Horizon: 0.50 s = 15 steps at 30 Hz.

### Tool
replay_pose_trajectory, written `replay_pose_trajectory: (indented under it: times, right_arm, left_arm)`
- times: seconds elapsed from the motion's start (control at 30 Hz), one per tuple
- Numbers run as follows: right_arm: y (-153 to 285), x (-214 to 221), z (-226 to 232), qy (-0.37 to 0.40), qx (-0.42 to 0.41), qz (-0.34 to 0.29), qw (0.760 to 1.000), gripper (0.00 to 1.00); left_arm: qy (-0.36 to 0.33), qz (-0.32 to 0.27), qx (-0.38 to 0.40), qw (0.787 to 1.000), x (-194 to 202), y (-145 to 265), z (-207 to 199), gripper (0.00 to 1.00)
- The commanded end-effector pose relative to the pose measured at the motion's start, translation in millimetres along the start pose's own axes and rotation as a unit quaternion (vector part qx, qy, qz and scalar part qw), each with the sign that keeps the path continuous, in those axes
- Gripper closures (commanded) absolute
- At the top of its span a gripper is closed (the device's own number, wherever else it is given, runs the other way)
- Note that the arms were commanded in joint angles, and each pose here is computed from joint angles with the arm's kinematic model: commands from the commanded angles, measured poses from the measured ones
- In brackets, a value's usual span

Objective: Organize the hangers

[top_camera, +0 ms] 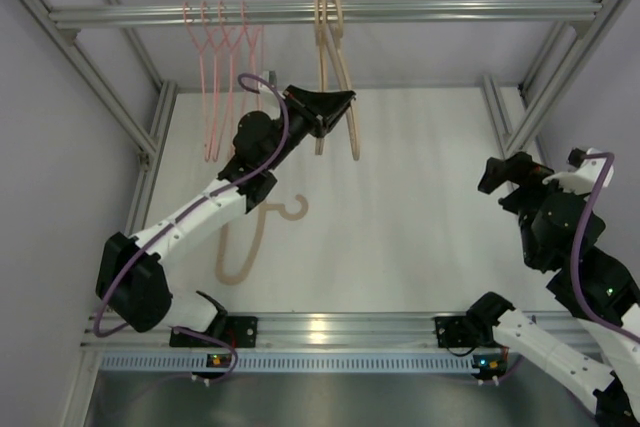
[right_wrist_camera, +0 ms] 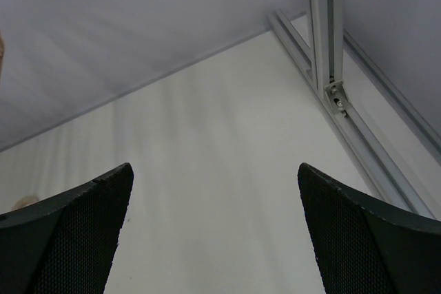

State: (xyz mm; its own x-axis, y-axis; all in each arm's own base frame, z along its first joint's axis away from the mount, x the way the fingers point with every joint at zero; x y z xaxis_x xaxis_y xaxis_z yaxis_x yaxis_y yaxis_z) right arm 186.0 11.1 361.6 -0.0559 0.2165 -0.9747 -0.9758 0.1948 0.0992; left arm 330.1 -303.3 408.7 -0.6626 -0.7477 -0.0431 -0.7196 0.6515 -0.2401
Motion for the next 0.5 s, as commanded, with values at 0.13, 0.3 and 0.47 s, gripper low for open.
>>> replay_pose_trajectory:
  times: [0.13,0.3,0.47]
  right_arm:
    - [3.3,-16.4,-1.4,-0.013,0.002,-0.012,1.0,0.01]
    - [3.2,-15.6,-1.8,-0.013,0.003,-0.012,1.0,0.01]
    - [2.6,-15.0,-1.0,-0.012,0.002,-0.011,1.0,0.01]
  left_arm:
    - [0.013,0.007,0.054,0.998,-8.0,-0.1,-28.3,1.0]
    - [0.016,0.015,0.045,0.999,-9.3,-6.9,-28.8,1.0]
    - [0.022,0.008,0.037,0.999,-12.6,-6.7,-22.6,1.0]
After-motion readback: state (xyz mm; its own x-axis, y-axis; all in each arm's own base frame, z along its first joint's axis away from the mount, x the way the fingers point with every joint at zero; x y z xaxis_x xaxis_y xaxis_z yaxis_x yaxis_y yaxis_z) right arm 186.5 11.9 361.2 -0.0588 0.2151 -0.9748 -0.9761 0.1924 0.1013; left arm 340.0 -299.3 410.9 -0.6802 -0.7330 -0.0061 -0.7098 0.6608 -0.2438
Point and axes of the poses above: each gripper's point midway between its finger pads, its own y axis back along the fingers, its own z axis along the line the jaws close on, x = y × z, the point moved 2 cm from there along y, back along the fingers, and after that the axes turned 8 degrees about y, right-handed, at the moved point
